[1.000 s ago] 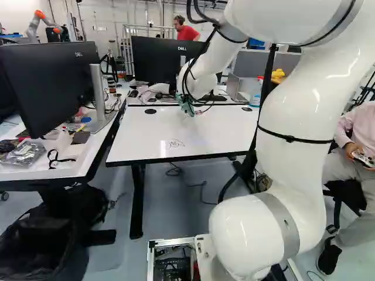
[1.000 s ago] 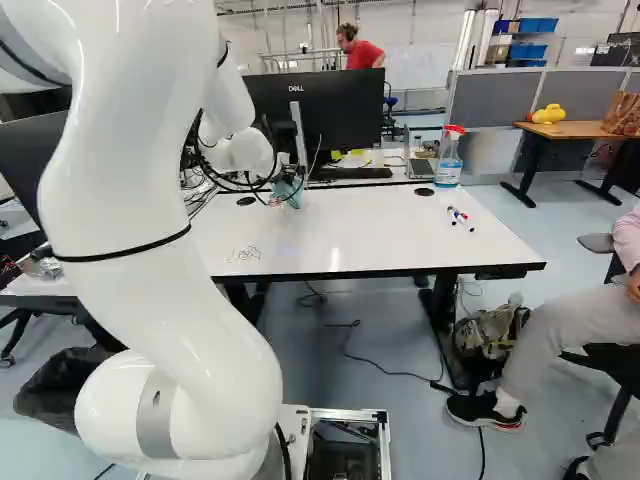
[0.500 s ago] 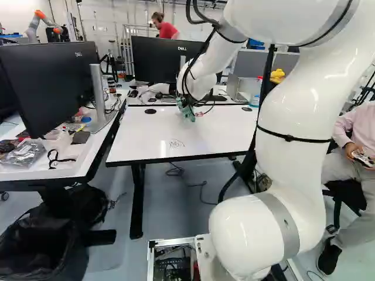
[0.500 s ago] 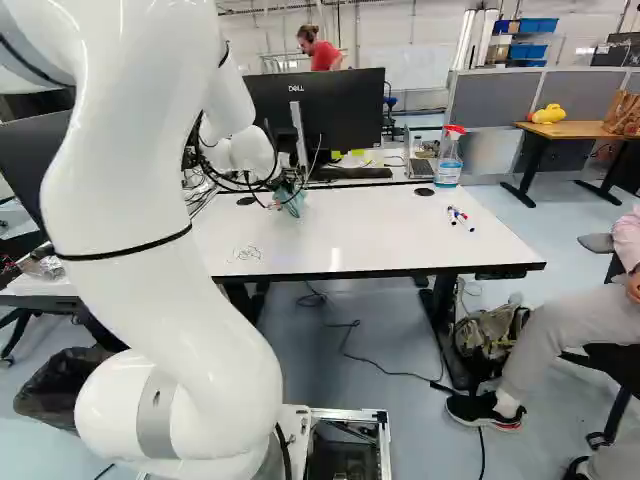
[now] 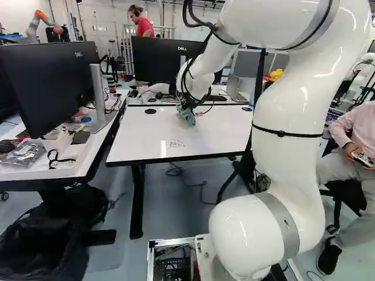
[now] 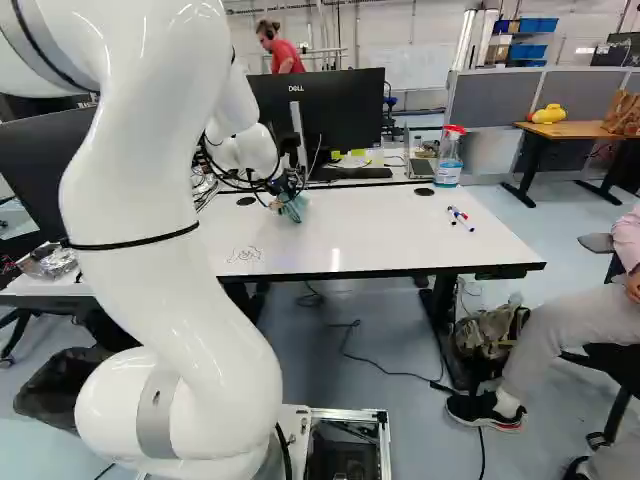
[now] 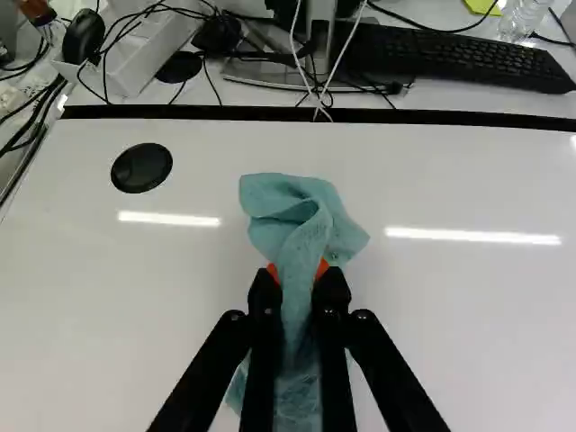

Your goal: Clean the table with the green towel

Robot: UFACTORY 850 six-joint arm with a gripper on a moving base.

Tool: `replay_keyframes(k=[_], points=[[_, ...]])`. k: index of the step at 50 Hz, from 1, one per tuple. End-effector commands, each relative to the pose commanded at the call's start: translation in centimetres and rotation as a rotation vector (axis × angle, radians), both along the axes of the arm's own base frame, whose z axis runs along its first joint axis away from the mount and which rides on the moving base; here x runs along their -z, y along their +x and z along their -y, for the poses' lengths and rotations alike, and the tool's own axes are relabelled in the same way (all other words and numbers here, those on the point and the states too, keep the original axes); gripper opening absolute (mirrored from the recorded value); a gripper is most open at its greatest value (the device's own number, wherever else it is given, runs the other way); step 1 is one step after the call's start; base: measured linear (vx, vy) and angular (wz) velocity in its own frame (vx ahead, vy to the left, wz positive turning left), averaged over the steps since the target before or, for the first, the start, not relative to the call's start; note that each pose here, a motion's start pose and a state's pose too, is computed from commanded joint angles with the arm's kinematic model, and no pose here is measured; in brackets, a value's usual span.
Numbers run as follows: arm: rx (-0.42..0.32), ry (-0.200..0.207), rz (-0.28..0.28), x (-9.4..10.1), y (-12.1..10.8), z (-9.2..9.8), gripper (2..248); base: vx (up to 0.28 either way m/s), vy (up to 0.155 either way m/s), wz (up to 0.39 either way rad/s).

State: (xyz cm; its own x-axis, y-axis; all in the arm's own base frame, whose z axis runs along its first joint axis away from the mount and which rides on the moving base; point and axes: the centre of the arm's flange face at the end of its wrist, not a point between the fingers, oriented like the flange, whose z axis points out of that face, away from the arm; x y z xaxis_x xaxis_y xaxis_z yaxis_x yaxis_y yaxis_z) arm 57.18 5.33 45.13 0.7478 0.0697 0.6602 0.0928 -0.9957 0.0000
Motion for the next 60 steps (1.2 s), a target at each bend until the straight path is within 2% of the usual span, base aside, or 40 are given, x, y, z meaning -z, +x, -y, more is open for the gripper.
replay_keyframes(k=[33, 43, 60], points=[[0.005, -0.010, -0.112, 1.0, 2.9, 0.1, 47, 0.000, 0.000, 0.000], [0.007, -0.009, -0.106, 1.1, 4.2, 0.1, 47, 0.000, 0.000, 0.000], [0.007, -0.010, -0.107, 1.1, 4.2, 0.1, 47, 0.000, 0.000, 0.000]])
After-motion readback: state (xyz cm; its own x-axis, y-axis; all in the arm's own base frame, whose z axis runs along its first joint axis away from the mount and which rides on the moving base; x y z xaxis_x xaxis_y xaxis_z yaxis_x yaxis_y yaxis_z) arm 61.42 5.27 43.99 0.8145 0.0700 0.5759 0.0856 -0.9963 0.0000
